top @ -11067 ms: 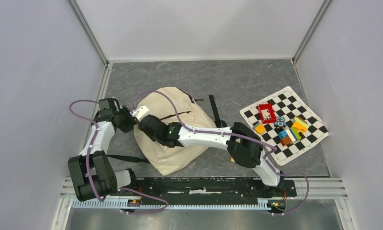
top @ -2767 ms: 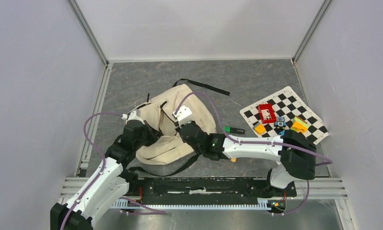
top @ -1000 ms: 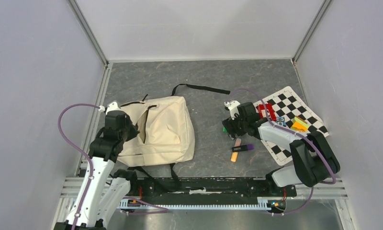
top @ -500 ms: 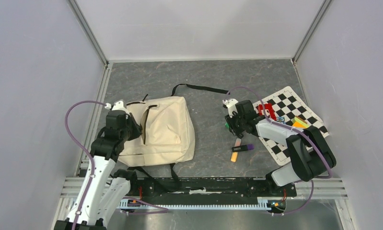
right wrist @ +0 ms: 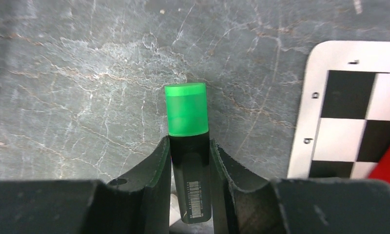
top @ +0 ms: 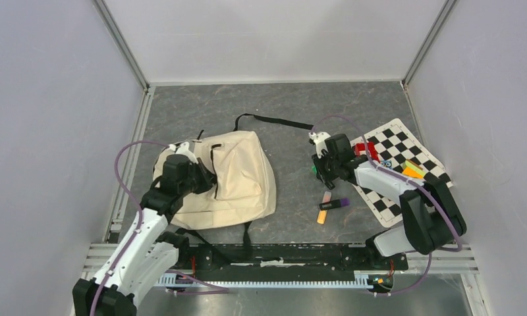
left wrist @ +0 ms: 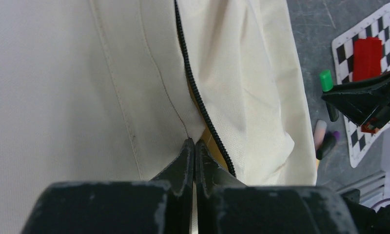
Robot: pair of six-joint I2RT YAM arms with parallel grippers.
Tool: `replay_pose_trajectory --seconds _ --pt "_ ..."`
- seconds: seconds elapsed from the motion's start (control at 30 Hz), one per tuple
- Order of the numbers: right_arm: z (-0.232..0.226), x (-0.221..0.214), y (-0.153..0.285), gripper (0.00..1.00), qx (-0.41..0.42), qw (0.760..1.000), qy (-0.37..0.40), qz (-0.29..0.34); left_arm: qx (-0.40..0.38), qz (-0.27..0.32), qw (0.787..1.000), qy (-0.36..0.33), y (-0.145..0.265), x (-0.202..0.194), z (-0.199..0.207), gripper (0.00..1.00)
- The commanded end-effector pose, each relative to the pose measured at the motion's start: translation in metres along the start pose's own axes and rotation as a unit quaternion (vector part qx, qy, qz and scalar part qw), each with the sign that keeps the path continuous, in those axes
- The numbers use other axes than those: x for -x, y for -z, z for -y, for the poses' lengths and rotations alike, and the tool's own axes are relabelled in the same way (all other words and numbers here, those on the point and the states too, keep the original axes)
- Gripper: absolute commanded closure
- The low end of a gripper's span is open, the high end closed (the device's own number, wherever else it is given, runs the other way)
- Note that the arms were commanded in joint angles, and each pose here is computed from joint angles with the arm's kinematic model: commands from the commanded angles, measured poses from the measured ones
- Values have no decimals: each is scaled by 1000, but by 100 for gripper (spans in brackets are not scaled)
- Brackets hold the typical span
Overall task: Pack the student bag
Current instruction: Pick up the stationery from the center of the board.
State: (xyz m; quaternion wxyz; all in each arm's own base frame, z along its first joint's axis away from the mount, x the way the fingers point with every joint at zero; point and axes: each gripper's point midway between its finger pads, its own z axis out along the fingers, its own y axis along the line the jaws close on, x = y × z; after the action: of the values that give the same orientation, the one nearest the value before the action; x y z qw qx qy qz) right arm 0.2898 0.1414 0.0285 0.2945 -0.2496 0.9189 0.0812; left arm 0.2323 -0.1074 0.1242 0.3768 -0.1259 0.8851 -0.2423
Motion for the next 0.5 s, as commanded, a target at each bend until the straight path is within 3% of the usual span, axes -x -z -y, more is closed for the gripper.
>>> replay_pose_trajectory --seconds 0.0,0.23,0.47 --pt "6 51 33 100 -17 997 -7 71 -99 46 993 34 -6 18 61 98" --pt "-4 87 74 100 -7 990 -44 134 -112 60 990 55 -15 10 83 98" --pt "-59 133 113 100 46 976 -51 204 -3 97 986 135 -9 -8 18 98"
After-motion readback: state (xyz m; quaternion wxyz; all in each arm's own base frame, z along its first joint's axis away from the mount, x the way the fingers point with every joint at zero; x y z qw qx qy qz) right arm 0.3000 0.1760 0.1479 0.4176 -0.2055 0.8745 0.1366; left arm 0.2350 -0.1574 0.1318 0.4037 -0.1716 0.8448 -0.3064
